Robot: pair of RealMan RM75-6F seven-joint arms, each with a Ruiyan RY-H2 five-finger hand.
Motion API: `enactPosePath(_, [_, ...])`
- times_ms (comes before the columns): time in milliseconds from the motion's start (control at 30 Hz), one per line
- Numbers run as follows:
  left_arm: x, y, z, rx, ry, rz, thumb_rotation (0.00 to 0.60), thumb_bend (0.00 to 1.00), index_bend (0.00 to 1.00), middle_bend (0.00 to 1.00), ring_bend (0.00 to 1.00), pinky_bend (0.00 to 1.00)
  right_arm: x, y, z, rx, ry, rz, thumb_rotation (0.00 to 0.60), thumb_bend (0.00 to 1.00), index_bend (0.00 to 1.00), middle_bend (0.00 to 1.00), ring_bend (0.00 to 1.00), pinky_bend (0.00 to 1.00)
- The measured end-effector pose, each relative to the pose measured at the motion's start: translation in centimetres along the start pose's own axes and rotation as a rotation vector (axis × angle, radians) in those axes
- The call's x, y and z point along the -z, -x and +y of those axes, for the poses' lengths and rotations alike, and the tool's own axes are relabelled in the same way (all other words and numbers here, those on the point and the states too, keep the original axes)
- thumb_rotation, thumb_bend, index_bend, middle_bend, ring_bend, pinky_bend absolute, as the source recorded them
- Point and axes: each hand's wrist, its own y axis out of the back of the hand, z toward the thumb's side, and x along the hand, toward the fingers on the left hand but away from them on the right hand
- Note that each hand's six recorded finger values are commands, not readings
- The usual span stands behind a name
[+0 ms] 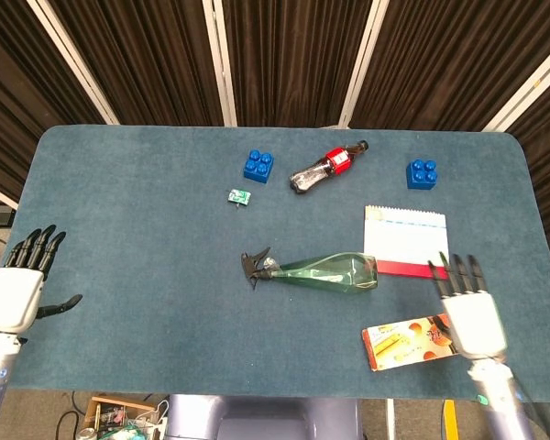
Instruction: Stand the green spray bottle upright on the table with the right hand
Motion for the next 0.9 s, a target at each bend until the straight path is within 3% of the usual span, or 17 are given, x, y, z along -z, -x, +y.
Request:
enactPosePath(400, [0.4, -3.5, -2.3, 0.102, -0.011, 0.014, 0.600, 0.02, 0.00, 0.00, 0.01, 0.16, -8.0, 5.1, -0.3, -0.048, -0.184, 0.026, 0.600, 0.23, 0.00, 0.00, 0.00, 0.00])
enactPosePath(667, [0.7, -4.7, -2.9, 0.116, -0.003, 0.000, 0.600, 0.02, 0.00, 0.00, 0.01, 0.16, -12.8, 6.7, -1.1, -0.115, -0.207, 0.040, 0.600, 0.22, 0.00, 0.00, 0.00, 0.00])
enactPosePath(900, [0.7, -5.0, -2.8, 0.100, -0.001, -0.007, 0.600, 0.02, 0.00, 0.00, 0.01, 0.16, -15.2, 7.2, -1.6, -0.142, -0.238, 0.057, 0.600, 0.22, 0.00, 0.00, 0.00, 0.00])
